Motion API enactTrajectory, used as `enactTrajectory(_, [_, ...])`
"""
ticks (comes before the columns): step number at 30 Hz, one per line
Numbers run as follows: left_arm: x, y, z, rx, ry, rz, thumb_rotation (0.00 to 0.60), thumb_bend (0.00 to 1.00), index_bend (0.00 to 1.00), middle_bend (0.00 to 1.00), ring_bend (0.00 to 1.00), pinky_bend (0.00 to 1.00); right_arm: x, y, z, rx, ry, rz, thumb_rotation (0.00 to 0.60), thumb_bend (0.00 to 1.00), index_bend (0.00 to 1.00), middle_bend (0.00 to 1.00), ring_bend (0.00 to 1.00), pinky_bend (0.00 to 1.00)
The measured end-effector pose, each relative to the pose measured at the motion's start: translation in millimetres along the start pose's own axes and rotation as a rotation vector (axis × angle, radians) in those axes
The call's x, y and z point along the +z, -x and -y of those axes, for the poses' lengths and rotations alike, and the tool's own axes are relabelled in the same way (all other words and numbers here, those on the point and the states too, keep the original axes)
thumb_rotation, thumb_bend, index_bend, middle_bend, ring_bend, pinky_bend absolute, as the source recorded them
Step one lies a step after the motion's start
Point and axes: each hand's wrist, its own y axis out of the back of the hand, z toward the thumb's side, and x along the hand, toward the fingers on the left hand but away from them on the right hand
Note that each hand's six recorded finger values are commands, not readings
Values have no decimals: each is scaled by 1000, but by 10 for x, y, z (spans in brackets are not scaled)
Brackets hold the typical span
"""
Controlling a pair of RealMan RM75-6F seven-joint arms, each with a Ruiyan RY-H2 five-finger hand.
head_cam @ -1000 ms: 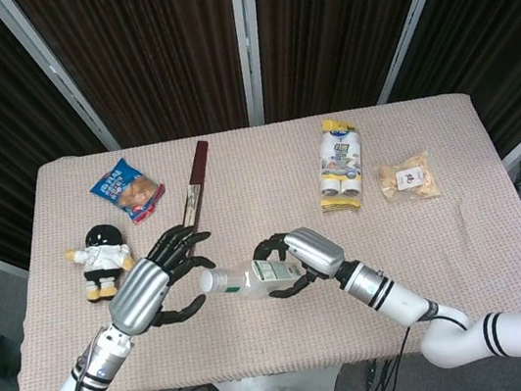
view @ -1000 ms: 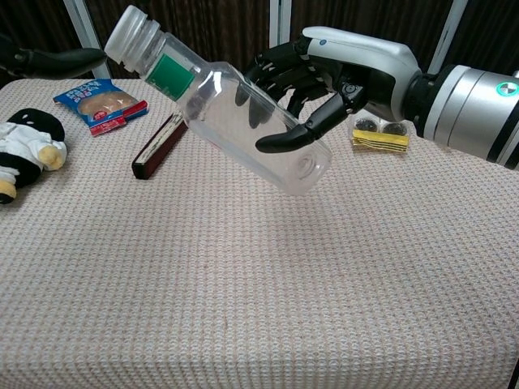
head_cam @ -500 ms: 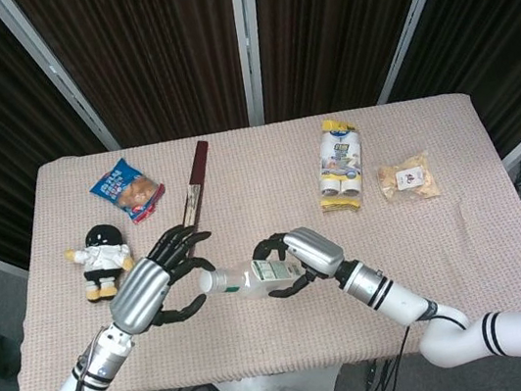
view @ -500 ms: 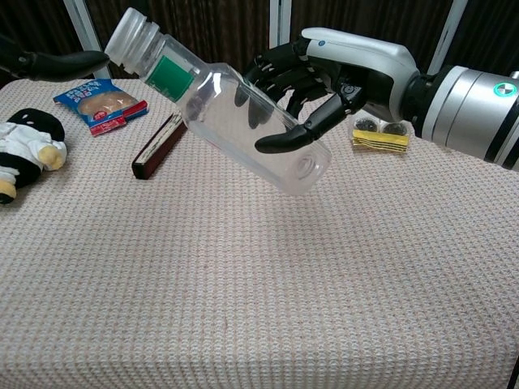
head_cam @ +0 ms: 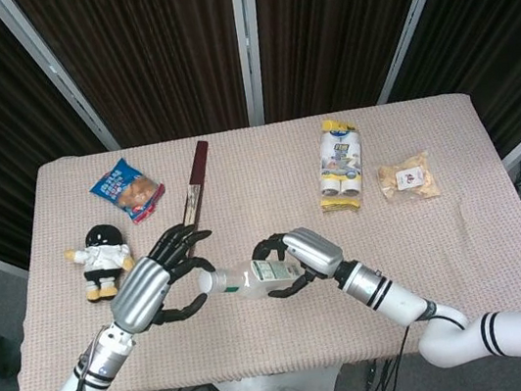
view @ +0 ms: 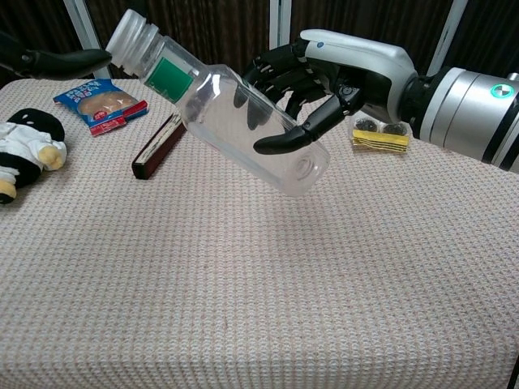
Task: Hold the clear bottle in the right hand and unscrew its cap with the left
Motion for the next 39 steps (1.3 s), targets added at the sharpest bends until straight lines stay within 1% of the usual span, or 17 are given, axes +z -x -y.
enactTrajectory(5, [-4,-10,-7,10,7,1,600,329,409,94,40,14,0,6,16,2,8,-1,600,391,582,567,363,510])
enactTrajectory(12, [-5,-12,-11,16,10,4,600,347,436,103,40,15,0,7,24,-1,9,-3,600,390,582,567,363,510])
enactTrajectory(27, [-35,34,-83,31,-4,-4,600,344,437,104,40,15,-43,-41,-25,-8,-20,12,600,390,582,566,363,510])
enactTrajectory(33, [-160,113,-183,45,-45,-40,600,346,435,103,40,15,-114,-116,-105,-3,-88,35,600,390,582,566,363,510])
enactTrajectory(36, [-283,172,-216,35,-94,-79,600,346,433,103,40,15,-167,-167,-175,1,-146,56,600,390,582,565,363,510])
enactTrajectory(39, [-434,228,-209,15,-172,-133,600,346,431,103,40,14,-229,-219,-256,3,-227,82,600,390,582,564,363,510])
